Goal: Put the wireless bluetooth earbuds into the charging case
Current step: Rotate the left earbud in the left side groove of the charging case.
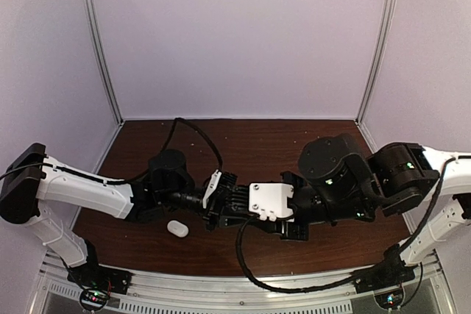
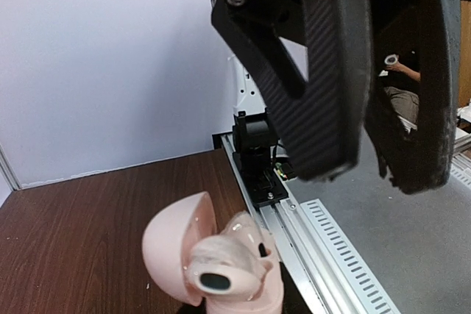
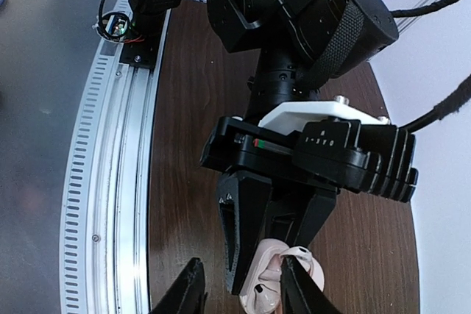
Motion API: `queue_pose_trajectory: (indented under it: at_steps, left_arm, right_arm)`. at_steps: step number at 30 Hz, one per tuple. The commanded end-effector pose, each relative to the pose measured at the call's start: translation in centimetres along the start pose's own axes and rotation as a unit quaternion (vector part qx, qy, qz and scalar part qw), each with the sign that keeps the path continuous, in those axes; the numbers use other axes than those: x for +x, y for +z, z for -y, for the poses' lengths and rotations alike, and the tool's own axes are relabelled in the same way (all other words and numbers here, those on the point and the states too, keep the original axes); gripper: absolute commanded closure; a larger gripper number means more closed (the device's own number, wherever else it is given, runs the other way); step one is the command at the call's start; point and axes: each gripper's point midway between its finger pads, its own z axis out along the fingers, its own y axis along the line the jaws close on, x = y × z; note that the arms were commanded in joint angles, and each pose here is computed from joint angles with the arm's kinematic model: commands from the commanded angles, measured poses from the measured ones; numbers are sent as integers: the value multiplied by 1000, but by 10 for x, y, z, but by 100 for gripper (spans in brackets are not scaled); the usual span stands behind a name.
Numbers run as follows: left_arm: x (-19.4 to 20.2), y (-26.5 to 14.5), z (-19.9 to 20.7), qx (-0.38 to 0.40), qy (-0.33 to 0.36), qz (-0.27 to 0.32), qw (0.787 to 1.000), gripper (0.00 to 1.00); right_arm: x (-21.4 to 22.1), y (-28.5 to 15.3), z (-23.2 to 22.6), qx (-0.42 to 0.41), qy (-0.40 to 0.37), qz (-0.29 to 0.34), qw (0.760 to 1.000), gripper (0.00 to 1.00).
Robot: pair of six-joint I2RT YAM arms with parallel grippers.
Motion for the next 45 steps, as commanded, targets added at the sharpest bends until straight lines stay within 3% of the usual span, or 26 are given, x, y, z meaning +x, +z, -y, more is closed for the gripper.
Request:
queue_pose_trajectory:
  at_steps: [1, 6, 18, 45]
  left_arm:
    - [-15, 2, 2, 5, 33, 8, 999, 100]
    - [-11, 6, 3, 6, 39, -5, 999, 100]
    - [-17, 6, 5, 11, 41, 6, 999, 100]
    - [-27, -1, 1, -1, 36, 34, 999, 100]
  right_arm:
    - [3, 1, 6, 3, 3, -10, 1000, 61]
    - [6, 4, 12, 6, 9, -14, 1000, 50]
    - [21, 19, 2, -13, 1, -41, 999, 43]
    - [27, 10, 2, -18, 8, -45, 999, 54]
